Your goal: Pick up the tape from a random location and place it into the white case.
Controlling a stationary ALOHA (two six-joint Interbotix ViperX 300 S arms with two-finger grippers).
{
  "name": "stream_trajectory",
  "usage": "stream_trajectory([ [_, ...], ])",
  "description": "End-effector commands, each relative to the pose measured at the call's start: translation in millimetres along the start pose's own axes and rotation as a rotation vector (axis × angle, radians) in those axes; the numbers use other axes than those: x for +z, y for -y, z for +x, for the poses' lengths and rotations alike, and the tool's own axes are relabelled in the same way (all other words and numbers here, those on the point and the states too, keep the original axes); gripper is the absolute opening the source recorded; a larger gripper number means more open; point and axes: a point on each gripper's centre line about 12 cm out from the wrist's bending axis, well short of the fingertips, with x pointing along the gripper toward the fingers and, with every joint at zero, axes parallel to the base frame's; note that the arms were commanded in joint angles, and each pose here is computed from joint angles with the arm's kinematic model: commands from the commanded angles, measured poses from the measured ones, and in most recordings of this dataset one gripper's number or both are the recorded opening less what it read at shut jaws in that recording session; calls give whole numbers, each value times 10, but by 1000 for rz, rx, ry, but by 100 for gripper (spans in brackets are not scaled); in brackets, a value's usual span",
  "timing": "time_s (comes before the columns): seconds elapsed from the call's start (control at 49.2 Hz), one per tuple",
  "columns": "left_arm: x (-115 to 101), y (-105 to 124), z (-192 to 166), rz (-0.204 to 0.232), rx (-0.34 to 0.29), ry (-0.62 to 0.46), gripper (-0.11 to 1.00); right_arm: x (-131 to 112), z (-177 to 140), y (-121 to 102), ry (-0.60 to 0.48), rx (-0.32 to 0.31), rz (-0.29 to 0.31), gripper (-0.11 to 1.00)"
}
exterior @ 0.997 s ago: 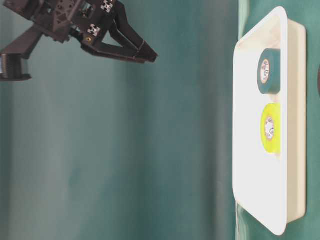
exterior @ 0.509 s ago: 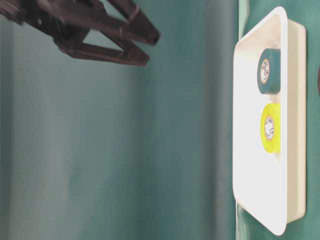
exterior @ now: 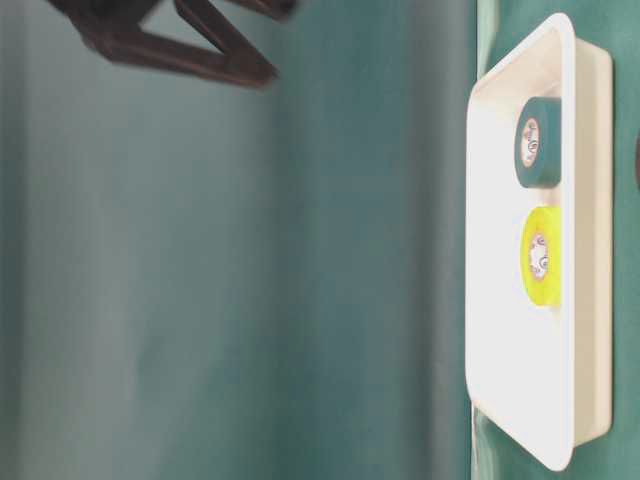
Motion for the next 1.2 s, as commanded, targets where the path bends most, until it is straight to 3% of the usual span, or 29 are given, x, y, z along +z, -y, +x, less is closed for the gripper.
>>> stream_trajectory([
  [0.0,32,-8,2,-3,3,9,99,-17,-307,73,123,7,20,85],
  [0.244,22,-7,1,-4,3,8,99,-500,-708,344,312,-30,106,84],
  [0.488,5,-6,0,-4,3,4,99,-1098,-645,508,456,-53,165,84],
  [0.651,-24,-2,-1,-4,2,6,99,-1374,-540,561,511,-60,203,84],
  [0.793,-49,9,0,-2,-2,11,99,-1503,-396,571,500,-59,210,84],
  [1.18,-56,9,-1,0,-2,12,99,-1496,-341,562,503,-50,202,84],
])
